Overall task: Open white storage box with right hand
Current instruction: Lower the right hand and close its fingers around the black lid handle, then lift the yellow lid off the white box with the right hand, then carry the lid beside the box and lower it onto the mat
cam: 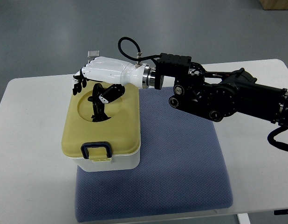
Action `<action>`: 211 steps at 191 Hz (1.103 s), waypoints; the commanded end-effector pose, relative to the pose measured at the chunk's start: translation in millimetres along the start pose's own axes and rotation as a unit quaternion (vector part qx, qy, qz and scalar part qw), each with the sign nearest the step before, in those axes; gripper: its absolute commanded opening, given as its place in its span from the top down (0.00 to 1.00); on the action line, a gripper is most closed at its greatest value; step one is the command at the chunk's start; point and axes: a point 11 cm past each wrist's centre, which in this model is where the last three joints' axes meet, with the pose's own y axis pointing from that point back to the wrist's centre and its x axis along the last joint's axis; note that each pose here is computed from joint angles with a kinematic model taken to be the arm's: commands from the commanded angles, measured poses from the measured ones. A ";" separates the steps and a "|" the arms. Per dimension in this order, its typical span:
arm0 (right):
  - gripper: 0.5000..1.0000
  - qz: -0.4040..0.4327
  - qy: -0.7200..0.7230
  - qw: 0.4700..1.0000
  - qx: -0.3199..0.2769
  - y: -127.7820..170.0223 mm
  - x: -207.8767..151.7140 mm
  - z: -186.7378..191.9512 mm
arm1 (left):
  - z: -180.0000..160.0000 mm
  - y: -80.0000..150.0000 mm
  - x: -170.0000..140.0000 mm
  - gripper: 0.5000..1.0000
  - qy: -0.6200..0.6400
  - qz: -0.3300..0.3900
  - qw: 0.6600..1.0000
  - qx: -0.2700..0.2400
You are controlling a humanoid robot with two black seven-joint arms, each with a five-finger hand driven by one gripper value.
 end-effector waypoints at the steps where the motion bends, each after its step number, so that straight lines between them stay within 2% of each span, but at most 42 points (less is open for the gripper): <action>1: 1.00 0.003 0.002 1.000 0.000 -0.2 3.1 -0.2 | 0.0 0.0 0.7 0.00 0.000 0.001 1.000 0.000; 64: 1.00 0.040 0.032 0.999 0.005 5.5 54.6 -3.4 | 0.0 0.0 0.2 0.00 0.000 0.000 1.000 0.000; 98: 1.00 0.050 0.060 0.997 -0.005 28.4 84.3 3.1 | 0.0 0.0 0.2 0.00 0.000 0.000 1.000 0.000; 160: 1.00 0.061 0.082 0.993 -0.059 102.3 113.5 39.5 | -0.1 0.0 -0.9 0.00 -0.001 -0.001 1.000 0.000; 211: 1.00 0.047 0.081 0.989 -0.113 175.6 103.8 74.7 | -0.1 0.0 -0.9 0.00 -0.002 -0.001 1.000 0.000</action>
